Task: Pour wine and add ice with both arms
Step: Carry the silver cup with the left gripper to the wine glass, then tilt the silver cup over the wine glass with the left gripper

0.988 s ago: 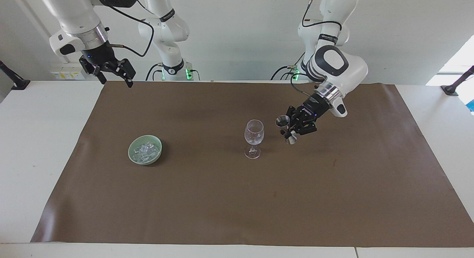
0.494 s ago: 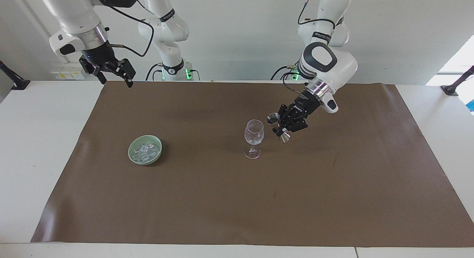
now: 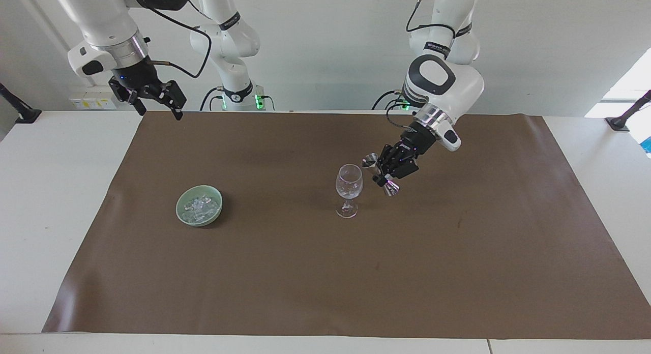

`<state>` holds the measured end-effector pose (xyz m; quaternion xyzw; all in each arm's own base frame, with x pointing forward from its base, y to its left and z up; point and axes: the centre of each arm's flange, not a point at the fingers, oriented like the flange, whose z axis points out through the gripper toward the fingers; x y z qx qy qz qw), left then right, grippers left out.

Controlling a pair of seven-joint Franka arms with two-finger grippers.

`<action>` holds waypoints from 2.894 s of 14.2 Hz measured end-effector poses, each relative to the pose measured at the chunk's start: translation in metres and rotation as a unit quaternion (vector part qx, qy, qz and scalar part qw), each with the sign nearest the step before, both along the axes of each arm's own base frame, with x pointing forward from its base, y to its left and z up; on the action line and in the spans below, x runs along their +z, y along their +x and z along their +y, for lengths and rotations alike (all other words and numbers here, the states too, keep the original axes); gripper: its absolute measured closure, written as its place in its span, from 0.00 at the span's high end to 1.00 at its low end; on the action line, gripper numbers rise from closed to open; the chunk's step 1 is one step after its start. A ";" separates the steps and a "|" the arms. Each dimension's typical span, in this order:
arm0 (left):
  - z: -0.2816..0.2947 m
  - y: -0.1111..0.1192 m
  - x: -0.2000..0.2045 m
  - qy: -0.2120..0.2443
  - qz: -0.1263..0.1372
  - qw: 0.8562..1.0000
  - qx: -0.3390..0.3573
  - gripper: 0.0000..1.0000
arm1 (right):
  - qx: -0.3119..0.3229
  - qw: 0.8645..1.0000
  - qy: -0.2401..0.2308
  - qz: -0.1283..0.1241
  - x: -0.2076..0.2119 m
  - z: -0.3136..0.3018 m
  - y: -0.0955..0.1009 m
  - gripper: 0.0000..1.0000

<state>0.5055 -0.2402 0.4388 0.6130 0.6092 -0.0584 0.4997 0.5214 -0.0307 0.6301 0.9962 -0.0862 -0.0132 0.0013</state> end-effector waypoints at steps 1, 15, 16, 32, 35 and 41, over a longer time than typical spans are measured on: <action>-0.008 -0.005 0.001 0.017 -0.012 1.000 -0.001 0.21 | 0.000 1.000 0.000 0.000 0.000 0.000 0.000 1.00; -0.031 -0.018 0.003 0.157 -0.133 0.978 -0.040 0.21 | 0.000 1.000 0.000 0.000 0.000 0.000 0.000 1.00; -0.032 -0.019 0.002 0.169 -0.139 0.975 -0.040 0.21 | 0.000 1.000 0.000 0.000 0.000 0.000 0.000 1.00; -0.053 -0.035 0.009 0.342 -0.247 0.904 -0.063 0.21 | 0.000 1.000 0.000 0.000 0.000 0.000 0.000 1.00; -0.062 -0.038 0.013 0.364 -0.259 0.893 -0.053 0.21 | 0.000 1.000 0.000 0.000 0.000 0.000 0.000 1.00; -0.075 -0.044 0.017 0.402 -0.297 0.861 -0.089 0.21 | 0.000 1.000 0.000 0.000 0.000 0.000 0.000 1.00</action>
